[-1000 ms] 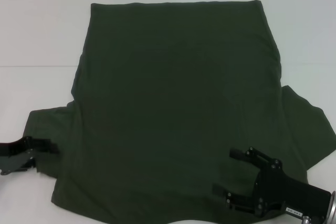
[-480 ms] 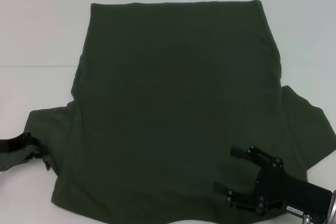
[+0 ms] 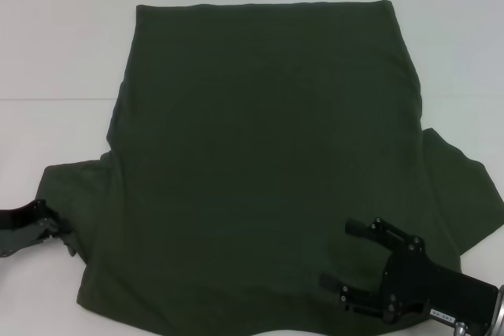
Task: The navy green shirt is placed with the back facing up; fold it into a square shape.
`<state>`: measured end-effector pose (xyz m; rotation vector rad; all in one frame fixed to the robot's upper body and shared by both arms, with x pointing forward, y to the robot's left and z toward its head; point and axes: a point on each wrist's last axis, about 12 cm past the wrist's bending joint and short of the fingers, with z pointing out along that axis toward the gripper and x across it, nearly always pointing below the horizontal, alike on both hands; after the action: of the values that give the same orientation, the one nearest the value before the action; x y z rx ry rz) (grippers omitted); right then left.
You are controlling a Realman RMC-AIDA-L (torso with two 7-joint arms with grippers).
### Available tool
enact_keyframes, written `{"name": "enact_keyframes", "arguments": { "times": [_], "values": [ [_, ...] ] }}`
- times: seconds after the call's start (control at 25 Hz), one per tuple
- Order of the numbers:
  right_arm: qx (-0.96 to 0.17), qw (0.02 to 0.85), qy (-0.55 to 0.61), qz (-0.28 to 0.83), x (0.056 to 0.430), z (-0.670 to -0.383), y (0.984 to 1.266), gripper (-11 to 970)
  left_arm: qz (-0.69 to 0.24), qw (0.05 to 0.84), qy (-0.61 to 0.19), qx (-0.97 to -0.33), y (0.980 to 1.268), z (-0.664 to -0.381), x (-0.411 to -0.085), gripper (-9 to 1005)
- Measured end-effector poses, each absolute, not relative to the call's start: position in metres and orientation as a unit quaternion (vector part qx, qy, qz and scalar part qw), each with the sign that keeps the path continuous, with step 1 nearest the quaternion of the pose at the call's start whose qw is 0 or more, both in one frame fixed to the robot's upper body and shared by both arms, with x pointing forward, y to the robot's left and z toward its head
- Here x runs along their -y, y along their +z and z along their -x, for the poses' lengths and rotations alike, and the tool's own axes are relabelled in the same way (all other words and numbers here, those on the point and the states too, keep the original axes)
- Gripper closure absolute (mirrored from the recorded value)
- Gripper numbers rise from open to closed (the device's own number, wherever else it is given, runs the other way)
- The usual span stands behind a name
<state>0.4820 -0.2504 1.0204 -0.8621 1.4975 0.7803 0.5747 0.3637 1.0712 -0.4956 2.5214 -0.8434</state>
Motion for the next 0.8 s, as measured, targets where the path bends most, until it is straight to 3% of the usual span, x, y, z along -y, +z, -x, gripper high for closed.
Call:
{"name": "enact_keyframes", "arguments": {
  "times": [0.48,0.8],
  "values": [
    [-0.641,0.584,0.334,0.369,0.2504,-0.4823,1.0206,28,0.181,0.215,-0.312,-0.907,1.073,-0.5743,-0.3639,913],
    [-0.642,0.584,0.335,0.369,0.2503,-0.4818,1.0203,28,0.184,0.217,-0.31,-0.907,1.0732,-0.5741,-0.3663,659]
  ]
}}
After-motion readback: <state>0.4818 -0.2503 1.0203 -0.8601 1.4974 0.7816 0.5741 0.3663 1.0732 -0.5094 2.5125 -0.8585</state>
